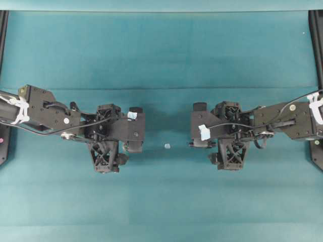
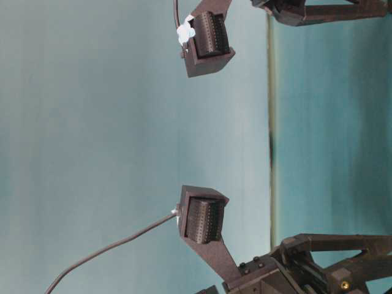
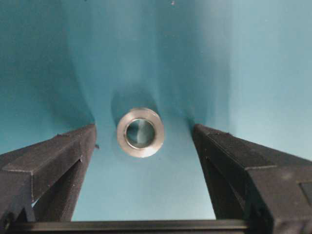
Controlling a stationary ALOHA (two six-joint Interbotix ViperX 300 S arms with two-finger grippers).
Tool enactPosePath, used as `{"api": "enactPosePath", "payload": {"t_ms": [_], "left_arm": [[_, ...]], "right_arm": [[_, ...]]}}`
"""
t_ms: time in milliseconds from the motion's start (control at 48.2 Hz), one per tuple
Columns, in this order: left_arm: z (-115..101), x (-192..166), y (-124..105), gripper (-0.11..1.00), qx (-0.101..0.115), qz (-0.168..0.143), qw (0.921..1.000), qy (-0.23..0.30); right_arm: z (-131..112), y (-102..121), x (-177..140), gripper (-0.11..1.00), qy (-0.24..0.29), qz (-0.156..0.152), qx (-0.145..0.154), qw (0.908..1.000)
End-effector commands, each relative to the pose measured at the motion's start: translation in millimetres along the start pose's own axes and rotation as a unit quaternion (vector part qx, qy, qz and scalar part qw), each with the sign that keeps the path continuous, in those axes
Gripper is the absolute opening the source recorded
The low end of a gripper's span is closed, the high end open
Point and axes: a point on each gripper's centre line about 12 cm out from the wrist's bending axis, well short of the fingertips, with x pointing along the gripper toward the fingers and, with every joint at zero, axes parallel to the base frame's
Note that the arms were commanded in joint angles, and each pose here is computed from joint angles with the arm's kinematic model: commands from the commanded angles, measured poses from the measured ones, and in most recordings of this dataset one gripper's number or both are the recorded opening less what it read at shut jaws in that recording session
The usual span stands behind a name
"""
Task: Insert the washer onto the shaft with both hands.
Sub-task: 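Lower both open grippers around the washer and the shaft, then close left gripper on the washer and right gripper on the shaft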
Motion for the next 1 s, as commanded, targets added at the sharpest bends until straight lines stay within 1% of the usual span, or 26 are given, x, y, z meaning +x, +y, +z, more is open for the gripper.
{"api": "enactPosePath", "payload": {"t_ms": [0, 457, 560, 623, 685, 789, 913, 976], "left_arm": [[6.5, -2.2, 1.8, 0.89, 0.000, 0.002, 0.9999, -0.011], [6.4, -1.8, 1.8, 0.88, -0.002, 0.002, 0.9999, -0.011], [6.4, -1.8, 1.8, 0.86, -0.006, 0.001, 0.9999, -0.011], [6.9, -2.3, 1.8, 0.83, -0.009, 0.001, 0.9999, -0.012], [7.9, -2.7, 1.8, 0.75, -0.010, 0.001, 0.9998, -0.016], [9.6, -3.4, 1.8, 0.59, -0.011, 0.001, 0.9996, -0.028], [11.5, -4.0, 1.7, 0.39, -0.012, 0.001, 0.9993, -0.035], [11.3, -4.0, 1.7, 0.36, -0.012, 0.001, 0.9993, -0.035]], "right_arm": [[4.1, -3.0, 0.4, 0.86, -0.007, -0.002, -0.001, 1.0000], [5.0, -3.5, 0.3, 0.86, -0.011, -0.002, 0.000, 0.9999], [5.2, -3.0, 0.3, 0.82, -0.012, -0.002, -0.001, 0.9999], [5.0, -3.0, 0.3, 0.77, -0.011, -0.002, -0.001, 0.9999], [4.8, -3.0, 0.3, 0.69, -0.010, -0.002, -0.001, 0.9999], [4.8, -3.0, 0.3, 0.52, -0.010, -0.002, -0.001, 0.9999], [5.3, -4.5, 0.2, 0.35, -0.010, -0.003, 0.001, 0.9999], [4.5, -6.5, 0.3, 0.28, -0.008, -0.004, 0.002, 1.0000]]}}
